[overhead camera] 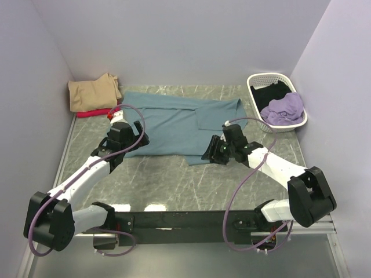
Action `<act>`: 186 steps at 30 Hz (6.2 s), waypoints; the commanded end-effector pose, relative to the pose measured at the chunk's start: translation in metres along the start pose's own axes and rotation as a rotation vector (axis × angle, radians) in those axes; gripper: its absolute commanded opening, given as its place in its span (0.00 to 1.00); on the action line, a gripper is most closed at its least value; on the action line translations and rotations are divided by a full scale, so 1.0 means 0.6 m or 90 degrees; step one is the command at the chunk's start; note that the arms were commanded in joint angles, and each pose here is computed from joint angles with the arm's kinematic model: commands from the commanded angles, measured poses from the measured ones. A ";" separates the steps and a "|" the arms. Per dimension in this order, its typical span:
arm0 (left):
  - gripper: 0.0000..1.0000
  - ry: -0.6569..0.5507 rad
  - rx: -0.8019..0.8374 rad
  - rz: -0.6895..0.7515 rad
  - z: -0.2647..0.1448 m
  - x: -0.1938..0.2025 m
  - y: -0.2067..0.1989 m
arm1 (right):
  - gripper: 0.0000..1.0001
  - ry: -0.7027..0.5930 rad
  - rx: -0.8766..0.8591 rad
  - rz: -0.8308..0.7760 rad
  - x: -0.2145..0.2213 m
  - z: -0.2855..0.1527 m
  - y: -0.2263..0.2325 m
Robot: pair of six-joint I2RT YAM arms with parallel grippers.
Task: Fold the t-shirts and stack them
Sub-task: Fold the tshirt
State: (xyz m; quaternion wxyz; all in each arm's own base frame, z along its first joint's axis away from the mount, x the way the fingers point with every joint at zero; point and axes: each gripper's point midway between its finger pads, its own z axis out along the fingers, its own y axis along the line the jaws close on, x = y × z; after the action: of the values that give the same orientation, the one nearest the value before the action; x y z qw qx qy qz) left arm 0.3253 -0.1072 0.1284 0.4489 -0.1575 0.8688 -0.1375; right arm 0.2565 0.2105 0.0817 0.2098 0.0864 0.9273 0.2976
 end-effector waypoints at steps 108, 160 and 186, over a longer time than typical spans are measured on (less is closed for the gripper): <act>0.99 0.203 -0.158 0.068 0.129 0.121 0.072 | 0.45 -0.100 0.299 0.123 0.045 -0.054 -0.211; 0.99 0.054 -0.003 0.054 0.133 -0.077 -0.086 | 0.63 -0.249 0.264 0.008 -0.289 -0.025 -0.092; 0.99 0.163 -0.010 0.010 0.391 -0.092 -0.031 | 0.64 -0.065 0.291 0.045 -0.433 0.169 -0.149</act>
State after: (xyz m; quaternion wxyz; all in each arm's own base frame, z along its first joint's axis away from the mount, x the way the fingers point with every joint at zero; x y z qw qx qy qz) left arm 0.5368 -0.1259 0.0441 0.3367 -0.1445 0.9205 -0.1361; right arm 0.5206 0.1085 0.0407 0.2368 0.1917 0.9500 0.0684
